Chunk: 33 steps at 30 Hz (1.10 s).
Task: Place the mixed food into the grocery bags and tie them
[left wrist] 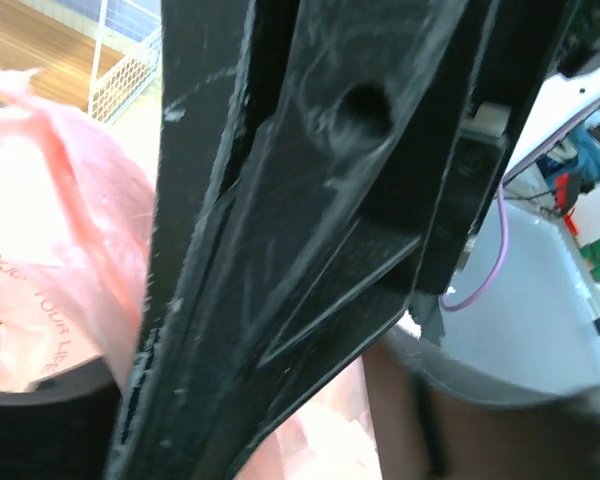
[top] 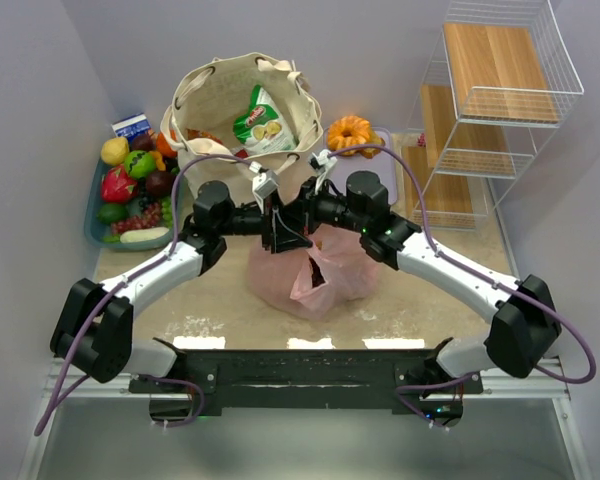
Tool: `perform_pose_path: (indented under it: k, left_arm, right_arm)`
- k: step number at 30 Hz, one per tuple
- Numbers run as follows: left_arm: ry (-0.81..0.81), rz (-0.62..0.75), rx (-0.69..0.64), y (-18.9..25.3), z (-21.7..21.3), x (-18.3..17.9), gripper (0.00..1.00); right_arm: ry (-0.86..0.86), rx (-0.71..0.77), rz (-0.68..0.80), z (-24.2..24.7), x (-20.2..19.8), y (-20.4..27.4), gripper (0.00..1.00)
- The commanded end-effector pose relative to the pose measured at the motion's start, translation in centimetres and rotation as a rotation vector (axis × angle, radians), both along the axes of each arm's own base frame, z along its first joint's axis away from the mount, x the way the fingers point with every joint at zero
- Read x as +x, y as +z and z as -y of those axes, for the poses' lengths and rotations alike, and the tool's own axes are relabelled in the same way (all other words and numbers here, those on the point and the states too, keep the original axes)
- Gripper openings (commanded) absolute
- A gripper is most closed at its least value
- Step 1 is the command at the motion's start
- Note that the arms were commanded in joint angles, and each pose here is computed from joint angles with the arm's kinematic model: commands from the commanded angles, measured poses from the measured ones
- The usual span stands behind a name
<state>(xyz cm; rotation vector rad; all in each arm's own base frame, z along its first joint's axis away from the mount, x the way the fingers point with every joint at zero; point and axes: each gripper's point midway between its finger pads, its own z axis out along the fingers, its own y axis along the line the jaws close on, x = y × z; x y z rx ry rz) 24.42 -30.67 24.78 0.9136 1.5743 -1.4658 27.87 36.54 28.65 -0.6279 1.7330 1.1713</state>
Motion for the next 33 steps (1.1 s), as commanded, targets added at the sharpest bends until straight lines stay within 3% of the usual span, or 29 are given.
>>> perform_pose_path:
  k: [1,6,10,12,15,16,20,26,33]
  left_arm:
    - [-0.009,0.038,-0.036,1.2,0.5,-0.1,0.47]
    - [0.002,0.024,-0.028,0.9,0.5,0.1,0.18]
    - [-0.003,0.027,-0.023,0.7,0.5,0.0,0.06]
    - [-0.003,0.035,-0.022,0.7,0.5,0.0,0.0]
    - [0.004,0.033,-0.004,0.3,0.4,0.1,0.0]
    - [0.004,0.04,-0.004,0.4,0.4,0.2,0.0]
    - [-0.002,0.055,0.009,0.2,0.4,0.2,0.0]
    - [-0.022,0.092,0.048,-0.4,0.4,0.1,0.0]
    - [-0.042,0.174,0.064,0.1,0.1,-0.5,0.0]
  right_arm:
    - [-0.027,0.075,0.074,-0.8,0.0,3.6,0.0]
    - [-0.041,0.057,0.074,-0.3,0.0,3.8,0.01]
    - [-0.037,0.068,0.085,-0.1,-0.3,4.5,0.14]
    - [-0.024,0.079,0.093,0.0,-0.7,5.3,0.27]
    - [-0.006,0.095,0.104,0.2,-1.3,6.5,0.44]
    - [0.0,0.102,0.11,0.3,-1.5,7.0,0.55]
    - [0.029,0.142,0.157,1.3,-3.2,10.4,0.73]
    - [-0.008,0.135,0.2,3.8,-3.0,13.2,0.79]
    - [-0.082,0.027,0.132,5.6,0.9,10.2,0.8]
